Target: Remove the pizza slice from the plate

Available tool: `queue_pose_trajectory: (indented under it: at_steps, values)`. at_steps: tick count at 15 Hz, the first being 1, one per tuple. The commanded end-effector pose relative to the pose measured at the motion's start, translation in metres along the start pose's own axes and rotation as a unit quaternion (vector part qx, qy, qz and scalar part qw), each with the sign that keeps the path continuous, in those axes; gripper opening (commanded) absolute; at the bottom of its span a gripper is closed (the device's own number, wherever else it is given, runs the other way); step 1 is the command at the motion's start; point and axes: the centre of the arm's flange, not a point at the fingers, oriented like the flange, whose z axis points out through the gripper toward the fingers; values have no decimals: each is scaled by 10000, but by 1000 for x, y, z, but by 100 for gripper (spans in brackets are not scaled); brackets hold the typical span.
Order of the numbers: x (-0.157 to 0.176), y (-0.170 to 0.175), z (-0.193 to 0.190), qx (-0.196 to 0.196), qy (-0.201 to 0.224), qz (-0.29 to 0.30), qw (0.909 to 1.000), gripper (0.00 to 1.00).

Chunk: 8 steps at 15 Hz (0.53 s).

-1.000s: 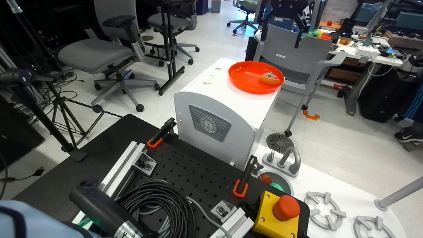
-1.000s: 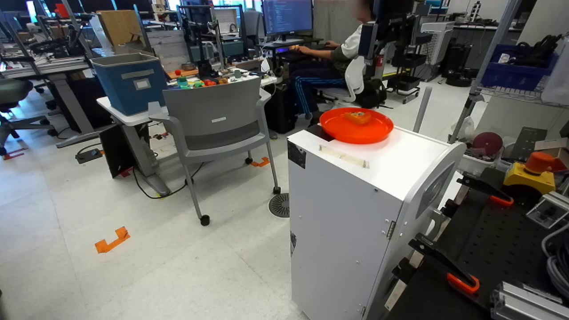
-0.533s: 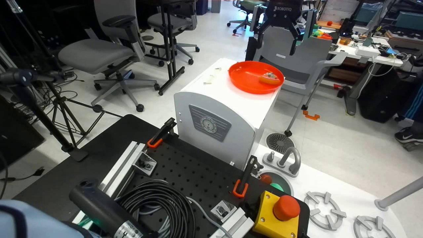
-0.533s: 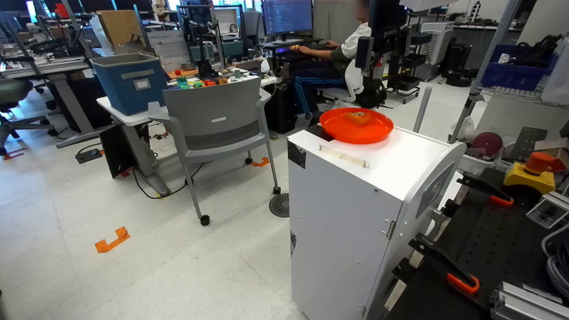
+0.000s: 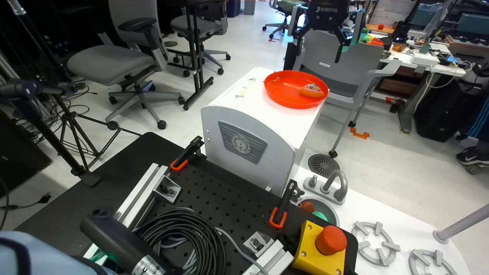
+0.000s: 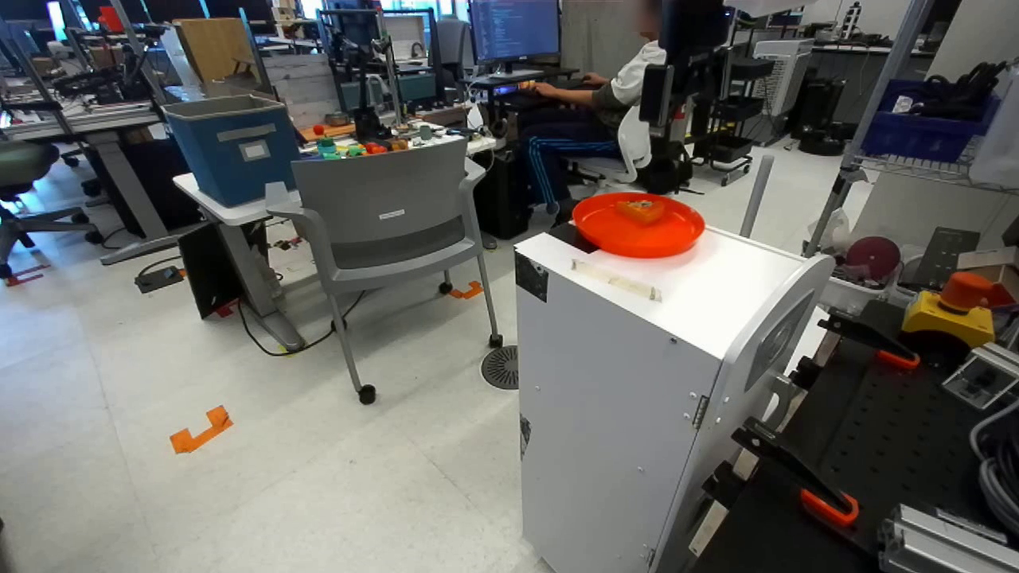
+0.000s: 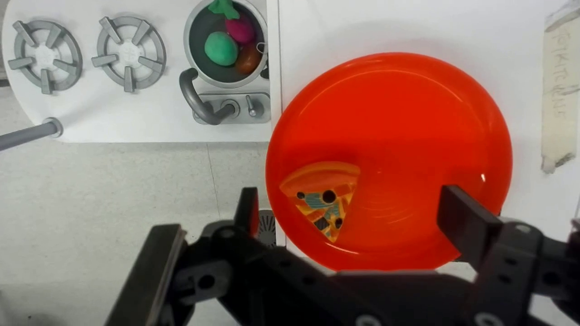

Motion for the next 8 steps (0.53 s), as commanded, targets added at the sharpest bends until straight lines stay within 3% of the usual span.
queue_pose_trajectory:
  at_steps: [1,8]
  values:
    - [0,0,0,0,-10,-55,10000,100]
    - [17,-3,8,56,-69,244,9997,100]
